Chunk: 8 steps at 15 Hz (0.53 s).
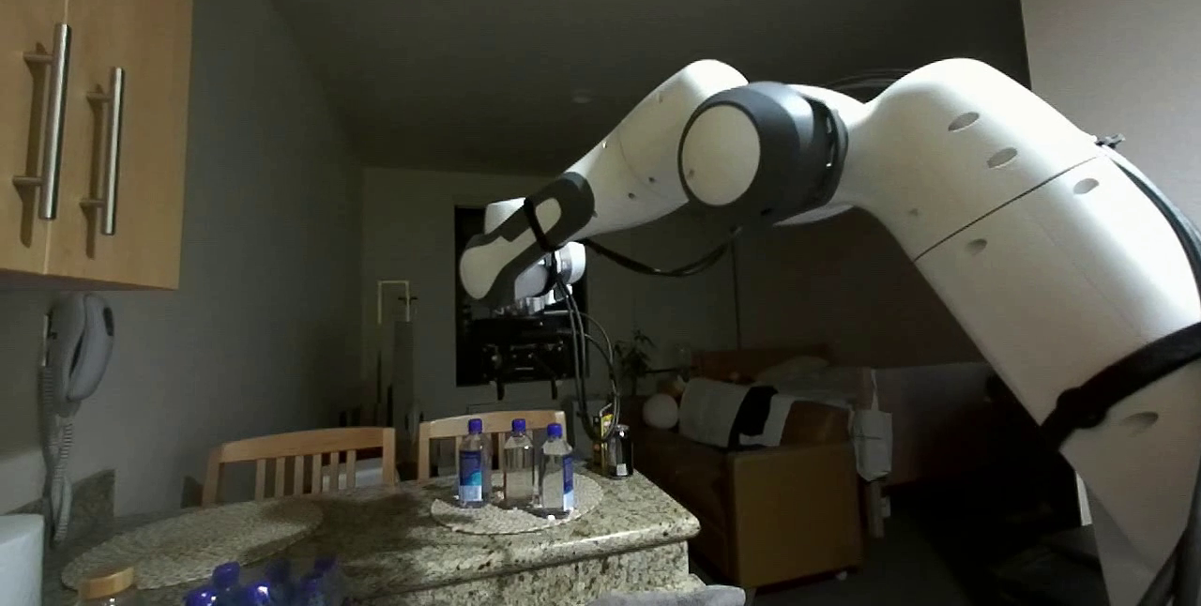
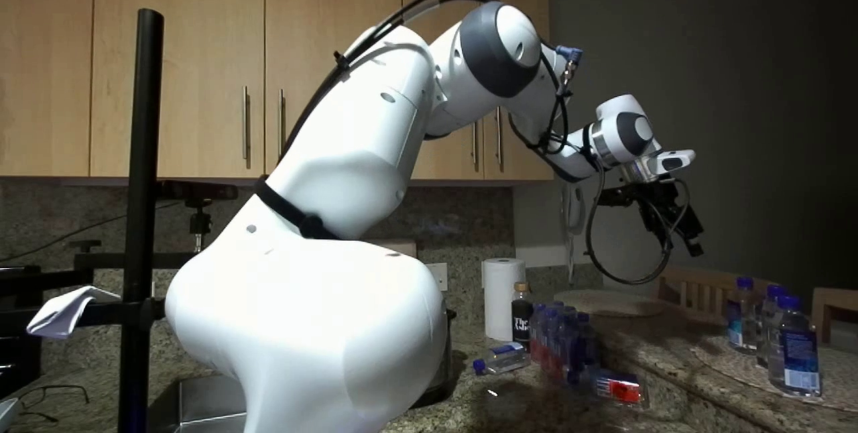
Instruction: Move the grey towel to the right.
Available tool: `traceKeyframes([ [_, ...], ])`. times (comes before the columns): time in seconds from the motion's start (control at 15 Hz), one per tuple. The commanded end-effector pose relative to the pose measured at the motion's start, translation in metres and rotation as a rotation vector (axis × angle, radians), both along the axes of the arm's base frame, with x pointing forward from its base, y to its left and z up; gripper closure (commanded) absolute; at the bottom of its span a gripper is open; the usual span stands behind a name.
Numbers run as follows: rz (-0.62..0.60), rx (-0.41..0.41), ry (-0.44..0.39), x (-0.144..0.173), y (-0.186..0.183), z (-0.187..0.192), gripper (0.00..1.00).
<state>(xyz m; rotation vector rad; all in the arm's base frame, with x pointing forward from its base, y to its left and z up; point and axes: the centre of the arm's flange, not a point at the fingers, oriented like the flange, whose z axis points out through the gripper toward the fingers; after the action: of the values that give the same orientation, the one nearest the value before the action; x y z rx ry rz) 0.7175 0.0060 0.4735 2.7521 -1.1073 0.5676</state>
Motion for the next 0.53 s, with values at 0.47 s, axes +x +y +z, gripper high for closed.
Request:
traceKeyframes([
  [0.47,0.002,0.004,0.145,-0.165,0.019,-0.004,0.0],
])
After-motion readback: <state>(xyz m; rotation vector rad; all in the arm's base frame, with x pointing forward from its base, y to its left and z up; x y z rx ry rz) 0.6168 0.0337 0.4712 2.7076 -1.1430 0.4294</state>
